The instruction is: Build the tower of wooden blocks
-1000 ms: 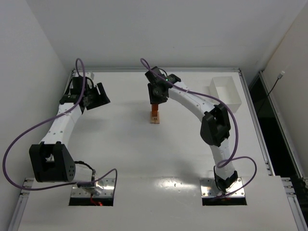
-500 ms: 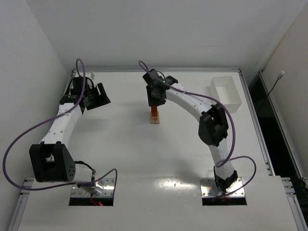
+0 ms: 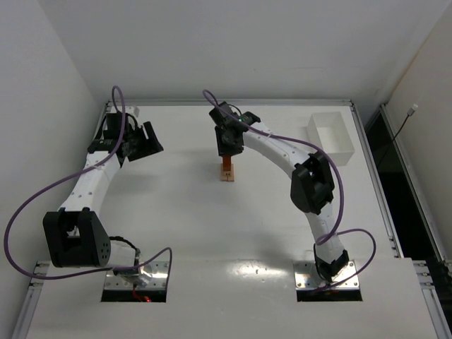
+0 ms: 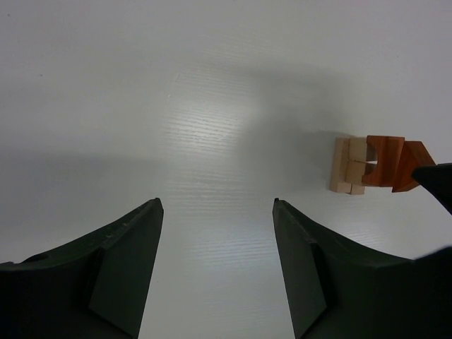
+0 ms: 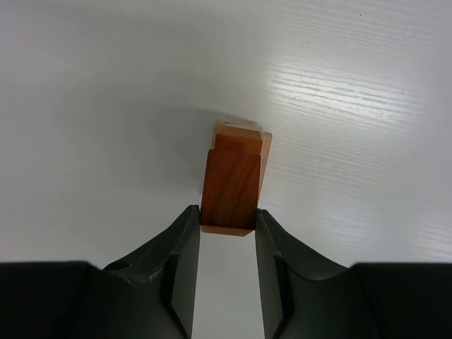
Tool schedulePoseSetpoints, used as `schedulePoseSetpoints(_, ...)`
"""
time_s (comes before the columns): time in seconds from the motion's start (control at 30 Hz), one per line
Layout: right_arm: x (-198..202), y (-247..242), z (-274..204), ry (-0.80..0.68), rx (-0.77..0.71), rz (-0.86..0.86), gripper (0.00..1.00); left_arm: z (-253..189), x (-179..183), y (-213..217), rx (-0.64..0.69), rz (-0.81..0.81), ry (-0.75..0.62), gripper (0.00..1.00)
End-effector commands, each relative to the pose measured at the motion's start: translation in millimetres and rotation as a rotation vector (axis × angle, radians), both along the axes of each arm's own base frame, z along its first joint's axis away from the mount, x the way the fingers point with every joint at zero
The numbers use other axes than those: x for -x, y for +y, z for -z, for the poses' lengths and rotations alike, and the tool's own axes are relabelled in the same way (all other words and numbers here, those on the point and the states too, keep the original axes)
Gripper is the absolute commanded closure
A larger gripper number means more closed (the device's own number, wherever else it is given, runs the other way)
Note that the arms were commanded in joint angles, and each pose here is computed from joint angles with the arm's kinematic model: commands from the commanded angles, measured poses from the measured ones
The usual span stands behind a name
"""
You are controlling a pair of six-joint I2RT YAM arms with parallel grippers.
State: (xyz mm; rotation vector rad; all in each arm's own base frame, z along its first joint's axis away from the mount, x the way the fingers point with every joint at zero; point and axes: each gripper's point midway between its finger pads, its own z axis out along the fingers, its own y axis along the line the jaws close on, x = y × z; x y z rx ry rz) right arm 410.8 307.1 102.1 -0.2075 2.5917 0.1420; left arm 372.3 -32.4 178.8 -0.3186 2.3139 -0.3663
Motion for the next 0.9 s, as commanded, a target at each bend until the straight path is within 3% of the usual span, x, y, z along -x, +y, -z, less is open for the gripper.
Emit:
schedulePoseSetpoints(0.0, -6, -1, 5, -0.011, 0.008, 0.017, 1.00, -10, -5, -5, 0.012, 0.015, -0.039, 0.40)
schedulePoseSetpoints(0.6, -17, 1, 5, -0.027, 0.006, 0.011, 0.99, -10, -6, -12, 0.038, 0.044, -0.039, 0.39)
schedulePoseSetpoints(0.63, -17, 0, 5, -0.029, 0.011, 0.003, 0.87, -7, -6, -12, 0.038, 0.044, -0.030, 0.39)
schedulePoseSetpoints(0.73, -18, 3, 5, -0.030, -0.002, -0.002, 0.76, -10, -8, -12, 0.038, 0.044, -0.039, 0.39)
schedulePoseSetpoints(0.87, -18, 6, 4, -0.032, -0.014, -0.007, 0.48, -7, -8, -13, 0.046, 0.051, -0.030, 0.39)
